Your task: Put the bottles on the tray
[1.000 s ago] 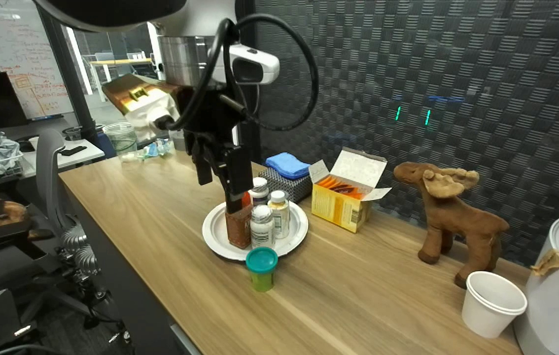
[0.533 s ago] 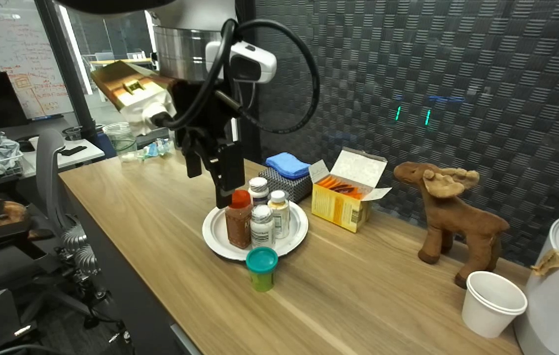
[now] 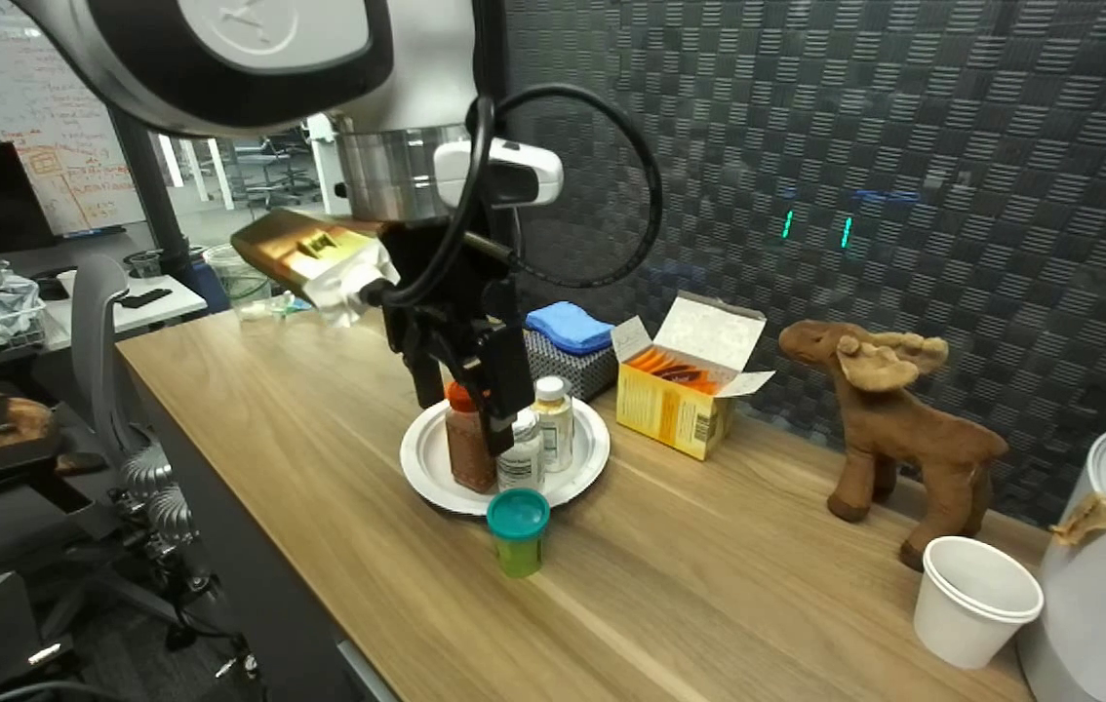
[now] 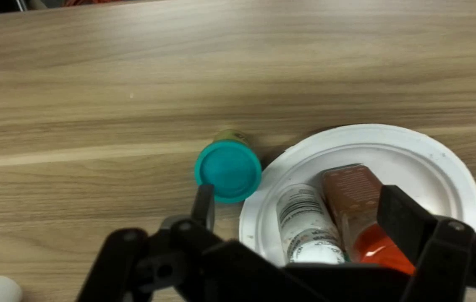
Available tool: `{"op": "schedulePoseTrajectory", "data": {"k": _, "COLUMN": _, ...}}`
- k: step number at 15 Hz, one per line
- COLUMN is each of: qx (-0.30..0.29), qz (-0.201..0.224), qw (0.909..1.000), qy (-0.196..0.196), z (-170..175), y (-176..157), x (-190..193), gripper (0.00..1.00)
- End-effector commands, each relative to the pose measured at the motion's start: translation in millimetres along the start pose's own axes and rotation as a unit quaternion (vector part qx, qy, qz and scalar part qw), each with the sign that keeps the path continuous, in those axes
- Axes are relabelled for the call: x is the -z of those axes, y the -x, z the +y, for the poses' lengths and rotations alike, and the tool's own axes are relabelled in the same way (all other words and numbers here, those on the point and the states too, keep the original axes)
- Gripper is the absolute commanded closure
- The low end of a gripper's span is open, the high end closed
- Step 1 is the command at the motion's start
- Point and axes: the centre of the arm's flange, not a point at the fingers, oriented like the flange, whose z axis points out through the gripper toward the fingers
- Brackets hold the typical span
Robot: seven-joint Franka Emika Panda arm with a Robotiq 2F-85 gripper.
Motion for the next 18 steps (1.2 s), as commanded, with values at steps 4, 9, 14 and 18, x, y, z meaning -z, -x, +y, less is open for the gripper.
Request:
{"op": "schedulePoseTrajectory", "data": {"k": 4, "qx": -0.013, "qz": 0.019, "qw": 0.9977, "qy": 0.065, "z": 5, "y": -10, "x": -44, "gripper": 0.0}}
{"op": "schedulePoseTrajectory", "data": {"k": 9, "qx": -0.011, "qz": 0.011, "qw": 0.9964, "qy": 0.084, "z": 16, "y": -14, "x": -69, "gripper": 0.0}}
{"op": "schedulePoseTrajectory", "data": {"k": 14, "qx": -0.007, "qz": 0.002, "qw": 0.9973, "qy": 0.073, "z": 23, "y": -15, "x": -78, "gripper": 0.29}}
{"op": "schedulePoseTrajectory", "data": {"k": 18, "qx": 0.0, "qz": 0.01, "qw": 0.9974, "qy": 0.071, "z": 23, "y": -15, "x": -75, "gripper": 0.54}}
